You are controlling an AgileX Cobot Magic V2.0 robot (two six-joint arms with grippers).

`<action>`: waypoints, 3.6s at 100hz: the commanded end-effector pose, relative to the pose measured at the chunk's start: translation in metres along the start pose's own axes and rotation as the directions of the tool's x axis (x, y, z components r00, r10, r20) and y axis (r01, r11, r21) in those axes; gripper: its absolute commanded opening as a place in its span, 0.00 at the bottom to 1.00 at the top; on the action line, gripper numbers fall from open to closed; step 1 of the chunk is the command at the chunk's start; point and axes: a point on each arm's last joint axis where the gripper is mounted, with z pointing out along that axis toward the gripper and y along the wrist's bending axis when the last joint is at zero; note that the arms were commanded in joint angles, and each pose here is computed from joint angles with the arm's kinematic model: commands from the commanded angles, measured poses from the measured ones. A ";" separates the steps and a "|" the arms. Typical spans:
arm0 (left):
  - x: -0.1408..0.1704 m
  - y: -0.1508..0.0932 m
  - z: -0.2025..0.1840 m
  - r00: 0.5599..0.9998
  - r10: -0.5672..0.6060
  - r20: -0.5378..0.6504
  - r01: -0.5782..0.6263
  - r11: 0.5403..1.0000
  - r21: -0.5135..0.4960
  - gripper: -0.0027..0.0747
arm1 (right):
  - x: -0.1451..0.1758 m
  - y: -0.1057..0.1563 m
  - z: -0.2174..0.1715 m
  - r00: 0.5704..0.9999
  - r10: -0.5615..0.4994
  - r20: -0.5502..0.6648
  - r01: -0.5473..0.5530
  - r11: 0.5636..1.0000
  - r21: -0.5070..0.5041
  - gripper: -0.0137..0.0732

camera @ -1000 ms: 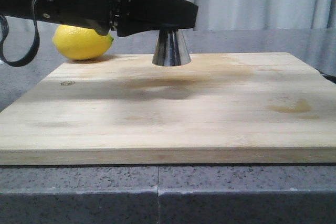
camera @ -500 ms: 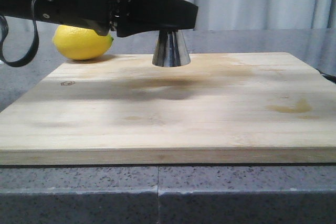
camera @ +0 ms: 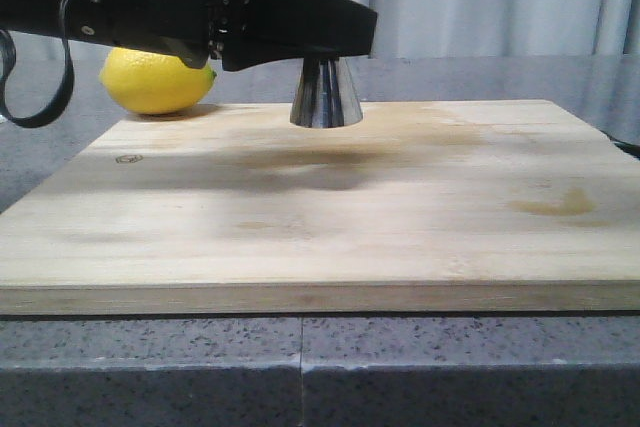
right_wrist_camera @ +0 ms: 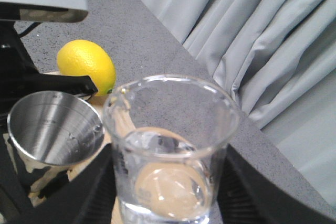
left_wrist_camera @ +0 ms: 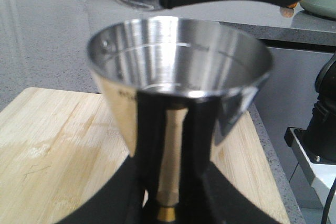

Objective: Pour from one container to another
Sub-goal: 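Bring the beaker above the jigger cup with the right gripper, then tilt the beaker with the right gripper to pour into the jigger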

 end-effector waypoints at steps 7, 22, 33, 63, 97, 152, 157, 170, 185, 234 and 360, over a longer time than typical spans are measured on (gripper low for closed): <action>-0.034 -0.019 -0.004 0.984 0.036 0.177 -0.062 0.988 0.143 0.01 | -0.021 -0.007 -0.010 0.991 -0.042 0.124 0.041 0.999 0.012 0.32; -0.034 -0.019 -0.004 0.984 0.036 0.177 -0.062 0.988 0.143 0.01 | -0.021 -0.007 -0.009 0.991 -0.053 0.122 0.052 0.999 0.011 0.32; -0.034 -0.019 -0.004 0.984 0.036 0.177 -0.062 0.988 0.143 0.01 | -0.020 -0.005 -0.007 0.990 -0.071 0.120 0.071 0.997 0.007 0.32; -0.034 -0.019 -0.004 0.984 0.028 0.174 -0.054 0.988 0.146 0.01 | -0.018 -0.002 0.001 0.988 -0.099 0.116 0.101 0.995 -0.010 0.32; -0.034 -0.020 -0.004 0.986 0.016 0.168 -0.042 0.988 0.151 0.01 | -0.021 -0.006 0.002 0.983 -0.145 0.109 0.145 0.989 0.010 0.32; -0.034 -0.020 -0.004 0.986 0.017 0.166 -0.043 0.987 0.152 0.01 | -0.018 -0.007 0.003 0.973 -0.217 0.078 0.215 0.976 0.028 0.32; -0.034 -0.020 -0.004 0.986 0.017 0.166 -0.043 0.987 0.152 0.01 | -0.018 -0.007 0.003 0.972 -0.224 0.075 0.223 0.974 0.030 0.32; -0.034 -0.020 -0.004 0.986 0.017 0.166 -0.043 0.987 0.152 0.01 | -0.018 -0.007 0.003 0.970 -0.233 0.075 0.232 0.972 0.031 0.32; -0.034 -0.022 -0.002 0.986 0.017 0.166 -0.044 0.986 0.161 0.01 | -0.018 -0.007 0.003 0.965 -0.250 0.075 0.248 0.968 0.033 0.32; -0.034 -0.022 -0.002 0.986 0.018 0.164 -0.044 0.986 0.162 0.01 | -0.019 -0.007 0.003 0.948 -0.308 0.081 0.306 0.951 0.038 0.32; -0.034 -0.022 -0.002 0.986 0.018 0.164 -0.044 0.986 0.162 0.01 | -0.020 -0.007 0.003 0.896 -0.437 0.082 0.434 0.899 0.053 0.32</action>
